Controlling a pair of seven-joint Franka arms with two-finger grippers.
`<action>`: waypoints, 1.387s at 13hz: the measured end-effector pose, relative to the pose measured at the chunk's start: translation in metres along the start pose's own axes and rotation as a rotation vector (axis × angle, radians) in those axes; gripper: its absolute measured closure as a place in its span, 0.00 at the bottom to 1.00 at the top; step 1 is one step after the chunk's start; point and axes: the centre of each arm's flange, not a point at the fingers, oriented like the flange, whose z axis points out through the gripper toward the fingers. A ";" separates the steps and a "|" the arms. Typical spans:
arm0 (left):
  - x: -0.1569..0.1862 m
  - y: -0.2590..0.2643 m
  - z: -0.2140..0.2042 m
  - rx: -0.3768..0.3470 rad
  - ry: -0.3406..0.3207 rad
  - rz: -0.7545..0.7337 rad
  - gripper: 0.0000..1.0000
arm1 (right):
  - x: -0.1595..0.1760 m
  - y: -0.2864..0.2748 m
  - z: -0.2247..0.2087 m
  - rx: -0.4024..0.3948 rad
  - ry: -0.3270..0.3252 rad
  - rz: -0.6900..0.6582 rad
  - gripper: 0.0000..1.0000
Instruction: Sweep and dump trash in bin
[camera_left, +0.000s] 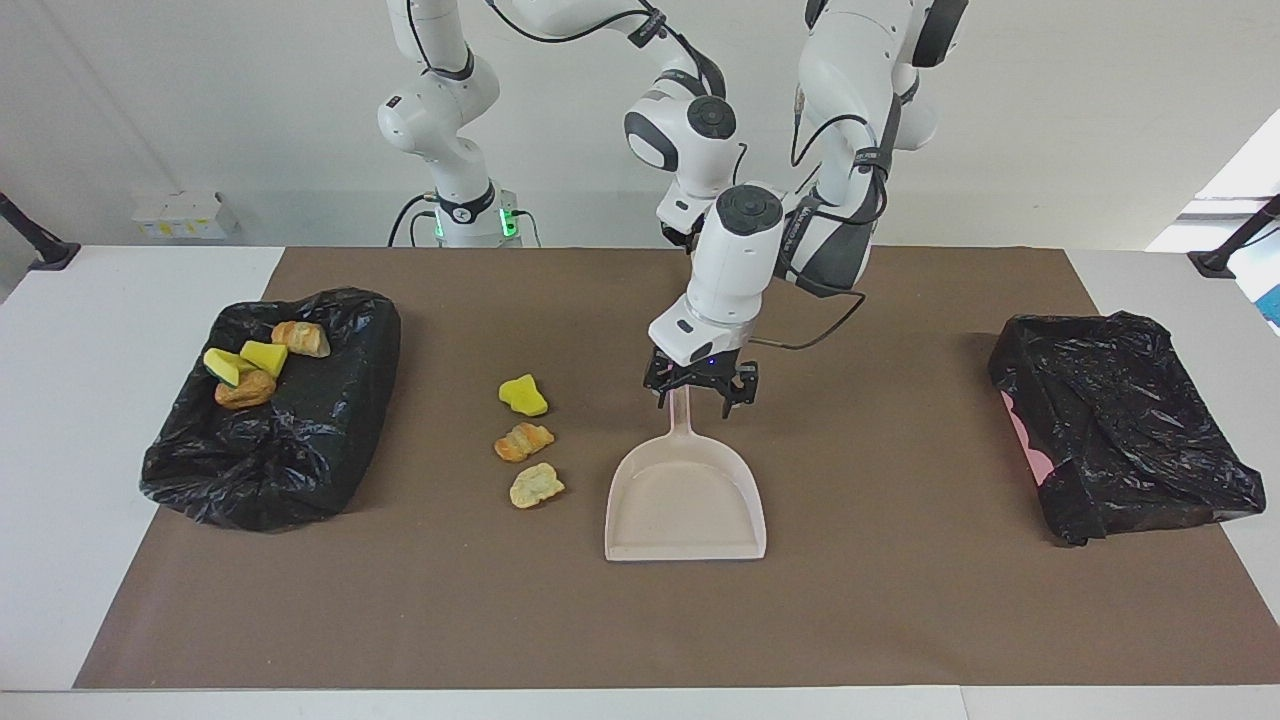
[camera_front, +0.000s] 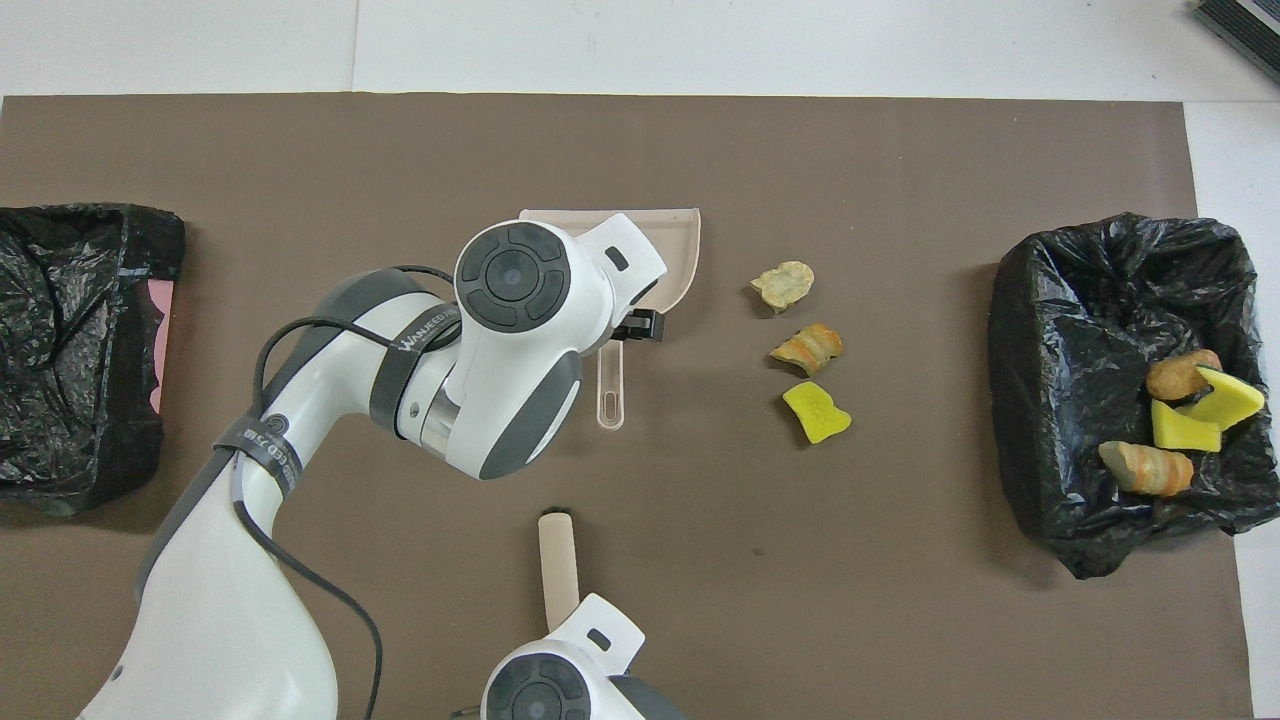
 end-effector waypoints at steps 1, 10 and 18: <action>-0.004 -0.001 0.007 0.003 -0.007 -0.009 0.00 | 0.001 0.006 -0.002 -0.018 -0.021 0.010 0.74; -0.032 0.015 0.038 0.015 -0.041 -0.070 0.29 | 0.039 0.134 -0.102 -0.078 -0.102 0.149 0.74; -0.017 -0.011 0.014 0.015 -0.003 -0.106 0.69 | 0.129 0.275 -0.116 -0.172 0.000 0.130 0.74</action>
